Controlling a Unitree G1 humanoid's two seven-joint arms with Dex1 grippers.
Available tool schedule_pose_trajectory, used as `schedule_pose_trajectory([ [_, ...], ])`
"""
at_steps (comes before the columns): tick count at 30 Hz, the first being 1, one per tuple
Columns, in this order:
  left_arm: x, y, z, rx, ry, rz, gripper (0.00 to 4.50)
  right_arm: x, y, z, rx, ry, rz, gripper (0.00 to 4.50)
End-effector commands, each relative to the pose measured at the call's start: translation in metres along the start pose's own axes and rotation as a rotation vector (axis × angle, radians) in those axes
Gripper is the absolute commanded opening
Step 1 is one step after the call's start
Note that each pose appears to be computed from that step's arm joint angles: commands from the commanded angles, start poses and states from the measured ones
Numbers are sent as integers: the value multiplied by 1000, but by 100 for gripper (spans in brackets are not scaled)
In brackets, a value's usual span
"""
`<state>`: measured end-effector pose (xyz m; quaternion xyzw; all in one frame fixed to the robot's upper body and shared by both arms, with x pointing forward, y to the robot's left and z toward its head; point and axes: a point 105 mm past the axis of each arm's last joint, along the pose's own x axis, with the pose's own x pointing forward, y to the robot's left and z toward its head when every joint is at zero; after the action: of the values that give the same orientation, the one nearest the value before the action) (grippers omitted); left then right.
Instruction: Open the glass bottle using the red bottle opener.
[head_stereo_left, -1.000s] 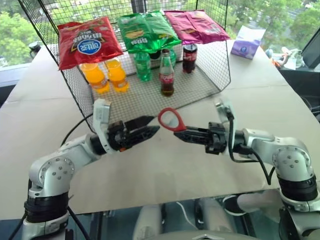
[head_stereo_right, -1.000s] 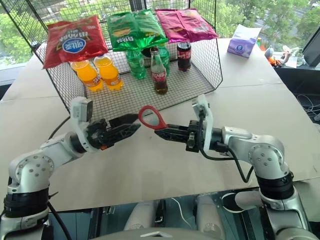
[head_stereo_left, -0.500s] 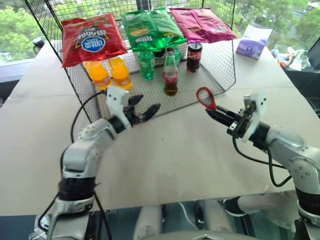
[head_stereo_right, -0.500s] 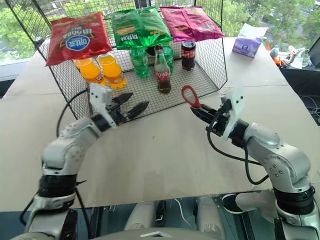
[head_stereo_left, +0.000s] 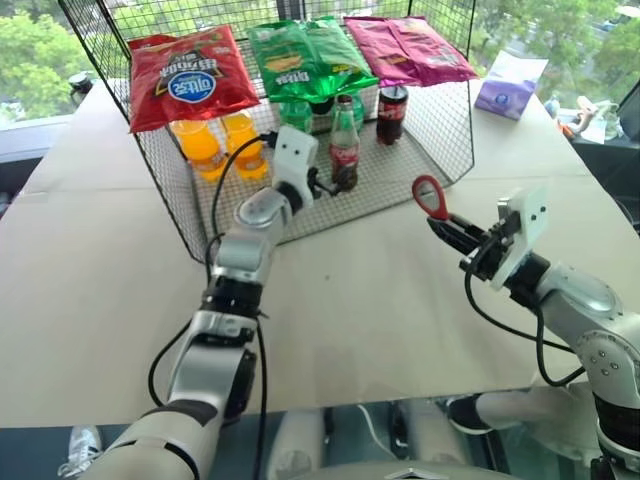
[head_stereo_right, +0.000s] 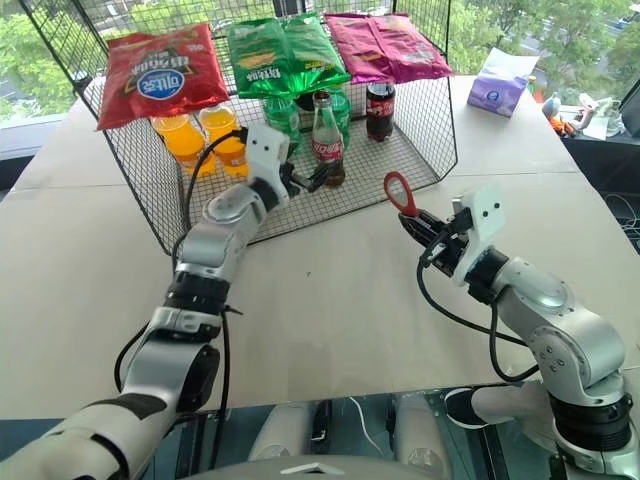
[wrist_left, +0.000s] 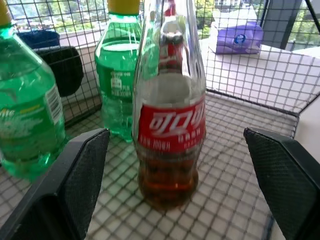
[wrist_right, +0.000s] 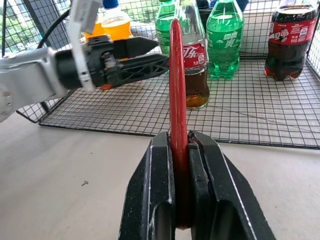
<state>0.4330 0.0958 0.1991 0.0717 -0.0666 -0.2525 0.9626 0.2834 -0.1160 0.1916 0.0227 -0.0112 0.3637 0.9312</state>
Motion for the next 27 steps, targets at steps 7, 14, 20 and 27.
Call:
schedule_pose_trajectory([
  [7, 25, -3, 20, 18, -56, 5, 443, -4, 3, 18, -44, -58, -5, 0],
  [14, 38, -1, 23, 5, -44, 51, 443, -6, 4, 16, -43, -49, -6, 0],
  [20, 49, 0, 29, 3, -42, 89, 443, -5, 6, 15, -41, -48, -7, 0],
  [27, 53, 0, 28, -1, -39, 101, 319, -5, 6, 15, -38, -49, -12, 0],
])
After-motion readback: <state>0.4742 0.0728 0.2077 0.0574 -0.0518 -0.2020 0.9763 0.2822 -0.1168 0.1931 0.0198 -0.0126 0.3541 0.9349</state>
